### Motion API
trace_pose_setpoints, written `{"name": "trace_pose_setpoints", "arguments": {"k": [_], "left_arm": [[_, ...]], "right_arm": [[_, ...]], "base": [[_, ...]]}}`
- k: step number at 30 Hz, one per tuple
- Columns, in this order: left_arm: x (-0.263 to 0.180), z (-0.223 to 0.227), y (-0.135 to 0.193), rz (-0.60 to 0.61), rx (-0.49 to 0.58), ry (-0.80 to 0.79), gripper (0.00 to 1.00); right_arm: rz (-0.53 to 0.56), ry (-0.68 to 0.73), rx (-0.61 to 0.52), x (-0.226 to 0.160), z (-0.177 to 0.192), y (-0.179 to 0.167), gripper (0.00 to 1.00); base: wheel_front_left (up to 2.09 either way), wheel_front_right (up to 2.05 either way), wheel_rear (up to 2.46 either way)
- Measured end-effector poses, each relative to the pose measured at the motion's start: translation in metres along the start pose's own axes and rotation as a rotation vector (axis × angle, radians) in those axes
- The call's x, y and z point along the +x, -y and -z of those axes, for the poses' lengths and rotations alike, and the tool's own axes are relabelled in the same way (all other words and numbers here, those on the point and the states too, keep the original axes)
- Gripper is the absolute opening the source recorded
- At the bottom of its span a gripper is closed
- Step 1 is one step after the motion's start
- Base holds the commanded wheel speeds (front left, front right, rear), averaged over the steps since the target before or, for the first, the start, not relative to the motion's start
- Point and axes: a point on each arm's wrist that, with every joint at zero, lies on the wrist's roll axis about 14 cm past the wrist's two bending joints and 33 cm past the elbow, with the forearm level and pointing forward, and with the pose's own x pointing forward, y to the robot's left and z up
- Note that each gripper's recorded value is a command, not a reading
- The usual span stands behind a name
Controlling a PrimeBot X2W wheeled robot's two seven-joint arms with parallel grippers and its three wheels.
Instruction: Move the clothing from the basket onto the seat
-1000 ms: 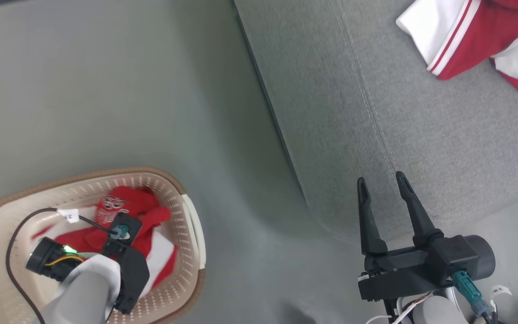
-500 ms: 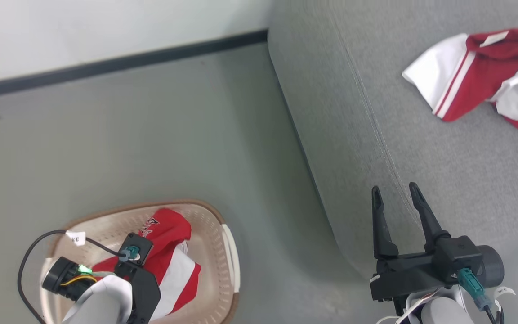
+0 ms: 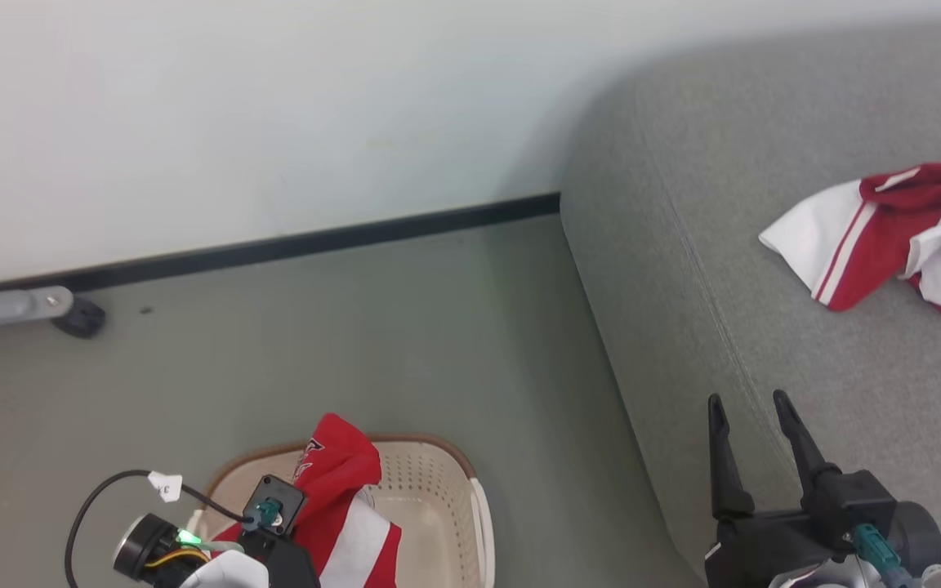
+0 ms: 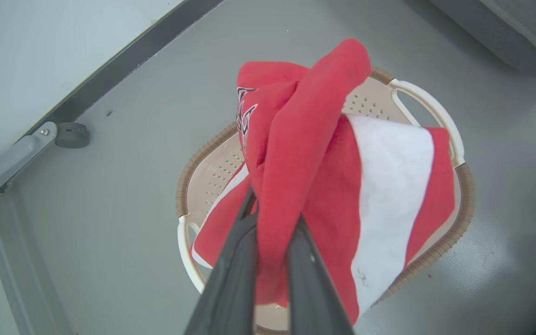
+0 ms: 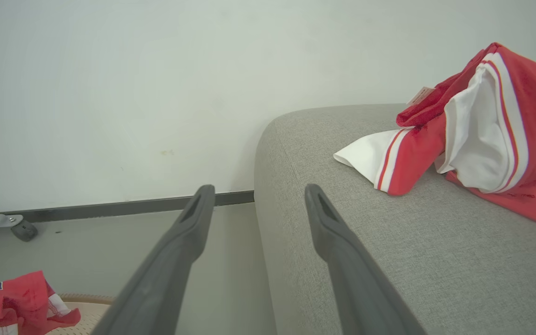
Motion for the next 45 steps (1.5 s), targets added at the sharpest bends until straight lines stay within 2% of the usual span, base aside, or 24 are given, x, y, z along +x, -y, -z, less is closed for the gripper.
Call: {"name": "trace_pose_setpoints", "arguments": {"k": [7,12,21,31,39,45], "left_arm": [[-0.03,-0.008,-0.004,-0.054,-0.014,0.094,0.0],[-0.053,-0.014,-0.005,-0.102,-0.085,0.171,0.0],[-0.092,-0.066,-0.02,-0.179,-0.134,0.395,0.0],[-0.127,-0.103,-0.028,-0.214,-0.22,0.601,0.0],[-0.159,-0.15,-0.021,-0.19,-0.209,0.799,0.0],[-0.191,-0.184,-0.014,-0.173,-0.158,0.945,0.0]], "right_arm": [[-0.05,0.032,0.029,-0.013,-0.011,-0.013,1.0],[-0.083,0.053,0.048,-0.029,-0.017,-0.02,1.0],[-0.154,0.12,0.08,-0.046,-0.037,-0.034,1.0],[-0.224,0.171,0.087,-0.05,-0.054,-0.052,1.0],[-0.267,0.173,0.093,-0.055,-0.054,-0.062,1.0],[-0.315,0.182,0.09,-0.057,-0.058,-0.075,1.0]], "base": [[0.0,0.0,0.0],[0.0,0.0,0.0],[0.0,0.0,0.0],[0.0,0.0,0.0],[0.0,0.0,0.0],[0.0,0.0,0.0]]}}
